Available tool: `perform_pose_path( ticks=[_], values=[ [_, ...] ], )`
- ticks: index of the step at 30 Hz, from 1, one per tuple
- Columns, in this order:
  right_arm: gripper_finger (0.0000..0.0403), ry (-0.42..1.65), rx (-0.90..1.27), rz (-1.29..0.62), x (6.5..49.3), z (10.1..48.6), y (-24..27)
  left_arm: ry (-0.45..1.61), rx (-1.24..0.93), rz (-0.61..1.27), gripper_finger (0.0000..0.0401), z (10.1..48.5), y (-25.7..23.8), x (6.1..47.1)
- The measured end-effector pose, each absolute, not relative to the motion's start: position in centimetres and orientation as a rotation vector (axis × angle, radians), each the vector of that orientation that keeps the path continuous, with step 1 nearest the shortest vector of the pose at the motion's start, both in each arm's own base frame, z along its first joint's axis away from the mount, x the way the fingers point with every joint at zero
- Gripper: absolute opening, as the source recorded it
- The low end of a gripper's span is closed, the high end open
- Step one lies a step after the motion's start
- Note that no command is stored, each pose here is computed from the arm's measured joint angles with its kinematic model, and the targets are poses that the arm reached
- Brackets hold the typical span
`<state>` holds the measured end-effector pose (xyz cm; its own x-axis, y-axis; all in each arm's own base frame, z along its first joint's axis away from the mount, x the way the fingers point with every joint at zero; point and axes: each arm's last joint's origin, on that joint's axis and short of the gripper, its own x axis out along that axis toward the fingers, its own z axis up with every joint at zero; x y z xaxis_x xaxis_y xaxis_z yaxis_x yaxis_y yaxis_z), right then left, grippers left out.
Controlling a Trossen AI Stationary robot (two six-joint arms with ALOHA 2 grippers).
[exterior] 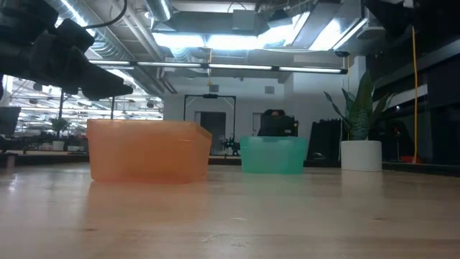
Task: Pick and place medicine bottles into bin by pill shape (circle, oval)
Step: Return To Home Position
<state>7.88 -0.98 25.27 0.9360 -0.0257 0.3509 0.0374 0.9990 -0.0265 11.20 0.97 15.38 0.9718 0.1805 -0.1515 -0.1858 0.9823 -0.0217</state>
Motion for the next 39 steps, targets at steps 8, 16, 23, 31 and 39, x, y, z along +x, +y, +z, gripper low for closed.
perform_pose_path(
  ticks=[8,16,23,31,39],
  values=[
    [0.0281,-0.368,-0.028,0.017,8.3,22.4,-0.8,0.149,-0.036,0.185,0.0263,15.4,1.0,11.2],
    [0.0281,-0.352,-0.023,0.096,9.0,19.9,-0.7,0.149,-0.035,0.185,0.0263,15.4,1.0,11.2],
    [0.0281,-0.298,-0.014,0.139,9.2,19.4,-0.6,0.149,-0.036,0.186,0.0263,15.4,1.0,11.2],
    [0.0281,-0.136,0.007,0.162,9.5,17.9,-0.6,0.149,-0.036,0.186,0.0263,15.4,1.0,11.2],
    [0.0281,-0.061,0.054,0.162,9.6,17.2,-0.6,0.149,-0.036,0.186,0.0263,15.4,1.0,11.2]
  ],
)
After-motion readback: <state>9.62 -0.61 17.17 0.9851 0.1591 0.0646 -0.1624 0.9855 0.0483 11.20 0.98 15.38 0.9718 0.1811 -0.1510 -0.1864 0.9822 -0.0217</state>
